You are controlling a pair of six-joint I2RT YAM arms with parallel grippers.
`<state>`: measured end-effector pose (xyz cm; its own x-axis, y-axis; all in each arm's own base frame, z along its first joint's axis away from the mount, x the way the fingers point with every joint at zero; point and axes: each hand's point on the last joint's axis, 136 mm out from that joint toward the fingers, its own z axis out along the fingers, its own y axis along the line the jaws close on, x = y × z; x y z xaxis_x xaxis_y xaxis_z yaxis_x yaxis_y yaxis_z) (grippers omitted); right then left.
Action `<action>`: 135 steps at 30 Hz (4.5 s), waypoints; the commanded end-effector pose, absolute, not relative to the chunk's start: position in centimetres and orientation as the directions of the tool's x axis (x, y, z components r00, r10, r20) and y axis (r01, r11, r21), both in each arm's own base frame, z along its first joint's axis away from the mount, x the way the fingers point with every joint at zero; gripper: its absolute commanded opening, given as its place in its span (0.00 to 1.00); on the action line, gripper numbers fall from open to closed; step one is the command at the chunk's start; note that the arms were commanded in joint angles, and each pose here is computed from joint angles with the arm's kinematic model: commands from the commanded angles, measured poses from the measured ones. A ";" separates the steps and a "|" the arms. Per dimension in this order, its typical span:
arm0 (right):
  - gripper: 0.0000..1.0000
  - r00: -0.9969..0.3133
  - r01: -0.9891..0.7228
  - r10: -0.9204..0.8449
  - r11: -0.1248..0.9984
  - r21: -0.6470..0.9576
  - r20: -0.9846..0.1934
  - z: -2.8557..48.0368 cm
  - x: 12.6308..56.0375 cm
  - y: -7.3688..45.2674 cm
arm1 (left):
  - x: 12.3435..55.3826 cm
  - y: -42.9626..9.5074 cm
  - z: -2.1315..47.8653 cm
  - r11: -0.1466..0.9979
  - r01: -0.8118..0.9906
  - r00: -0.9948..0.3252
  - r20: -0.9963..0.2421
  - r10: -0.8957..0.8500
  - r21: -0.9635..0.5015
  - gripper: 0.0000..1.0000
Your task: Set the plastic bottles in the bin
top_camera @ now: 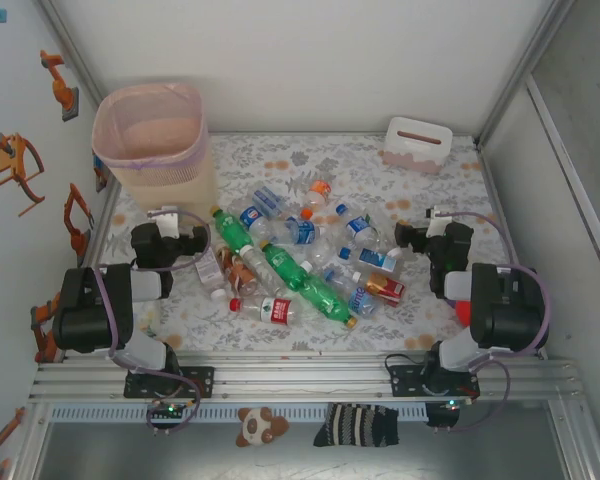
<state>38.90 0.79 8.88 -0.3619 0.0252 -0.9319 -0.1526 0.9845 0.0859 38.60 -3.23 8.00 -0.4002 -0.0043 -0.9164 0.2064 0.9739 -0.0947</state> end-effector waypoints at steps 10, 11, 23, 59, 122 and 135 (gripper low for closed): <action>0.99 -0.342 -0.162 0.012 0.984 0.072 -0.940 9.1 39.0 0.8 | 38.7 -3.3 8.8 0.970 0.225 -0.368 -0.930 0.003 -0.086 0.97; 0.99 -0.339 -0.161 0.013 0.984 0.071 -0.941 9.2 39.0 0.8 | 38.7 -3.4 8.7 0.970 0.226 -0.371 -0.929 0.003 -0.087 0.97; 0.99 -0.339 -0.161 0.013 0.984 0.072 -0.941 9.2 39.1 0.7 | 39.2 -1.9 8.6 0.987 0.134 -0.384 -0.923 -0.028 -0.086 0.97; 0.91 -0.380 -0.070 0.068 0.992 0.102 -0.922 13.3 36.9 -0.2 | 37.4 -1.2 12.6 0.997 -0.073 -0.523 -0.850 -0.059 -0.024 0.97; 0.85 -0.608 0.092 0.327 0.934 0.345 -0.723 14.6 34.6 0.6 | 28.8 -7.0 3.6 0.940 -0.313 -0.918 -0.211 -0.336 -0.138 0.76; 0.84 -0.597 0.085 0.328 0.934 0.348 -0.733 15.2 34.4 0.6 | 28.5 -6.6 6.1 0.942 -0.302 -0.905 -0.267 -0.332 -0.148 0.61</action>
